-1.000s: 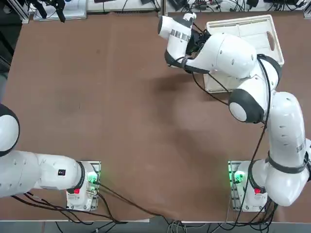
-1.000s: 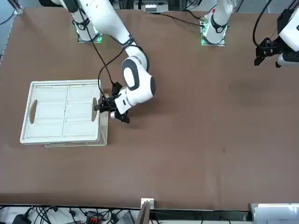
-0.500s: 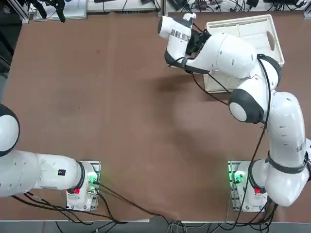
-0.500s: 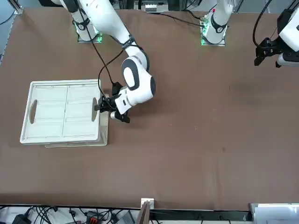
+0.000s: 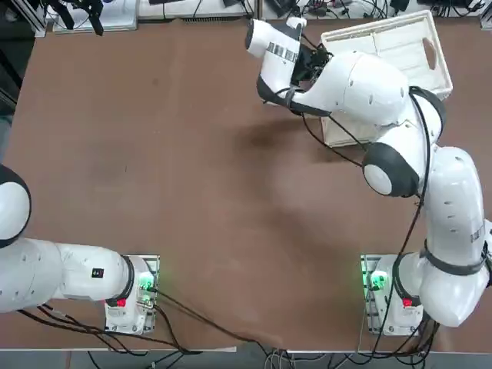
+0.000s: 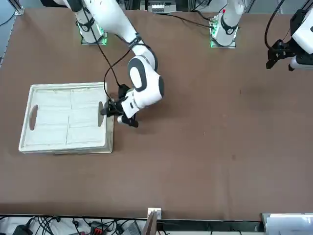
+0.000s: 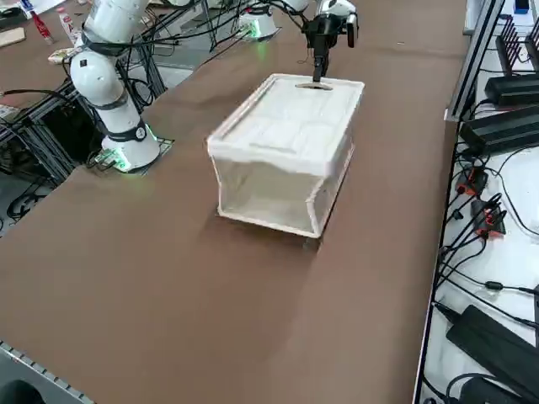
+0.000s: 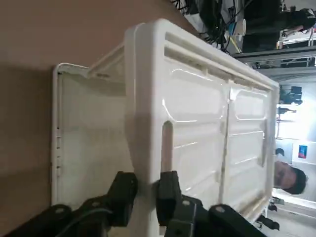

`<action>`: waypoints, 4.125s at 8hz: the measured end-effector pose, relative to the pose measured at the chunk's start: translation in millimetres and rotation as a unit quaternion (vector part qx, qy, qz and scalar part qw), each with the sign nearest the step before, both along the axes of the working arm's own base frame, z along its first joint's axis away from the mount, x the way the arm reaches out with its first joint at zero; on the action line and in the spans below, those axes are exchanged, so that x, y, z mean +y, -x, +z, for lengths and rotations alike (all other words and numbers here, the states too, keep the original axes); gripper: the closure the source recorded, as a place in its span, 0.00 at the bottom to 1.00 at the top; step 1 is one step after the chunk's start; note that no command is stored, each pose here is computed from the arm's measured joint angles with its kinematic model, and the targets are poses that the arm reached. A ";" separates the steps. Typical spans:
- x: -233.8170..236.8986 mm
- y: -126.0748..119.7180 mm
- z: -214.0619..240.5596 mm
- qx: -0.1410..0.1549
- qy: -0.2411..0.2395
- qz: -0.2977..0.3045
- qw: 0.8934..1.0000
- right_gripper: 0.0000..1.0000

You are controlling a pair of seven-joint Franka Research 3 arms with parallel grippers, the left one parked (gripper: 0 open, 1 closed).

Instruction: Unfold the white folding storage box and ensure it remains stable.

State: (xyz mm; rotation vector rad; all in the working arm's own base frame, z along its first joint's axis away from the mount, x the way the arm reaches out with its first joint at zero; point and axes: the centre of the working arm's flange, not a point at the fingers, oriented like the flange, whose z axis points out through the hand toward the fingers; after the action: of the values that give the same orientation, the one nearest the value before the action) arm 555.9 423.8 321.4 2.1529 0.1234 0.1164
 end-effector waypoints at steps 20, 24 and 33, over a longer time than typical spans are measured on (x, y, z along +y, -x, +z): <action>-276.7 -70.1 119.7 0.144 -0.470 0.049 0.869 0.99; -355.0 -46.0 44.0 0.117 -0.582 0.047 0.803 0.99; -343.8 -1.2 -60.4 0.005 -0.757 -0.034 0.653 0.99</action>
State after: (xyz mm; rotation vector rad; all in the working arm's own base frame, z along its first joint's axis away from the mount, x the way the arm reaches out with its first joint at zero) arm 557.1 80.0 261.0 3.8620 -0.1273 0.2022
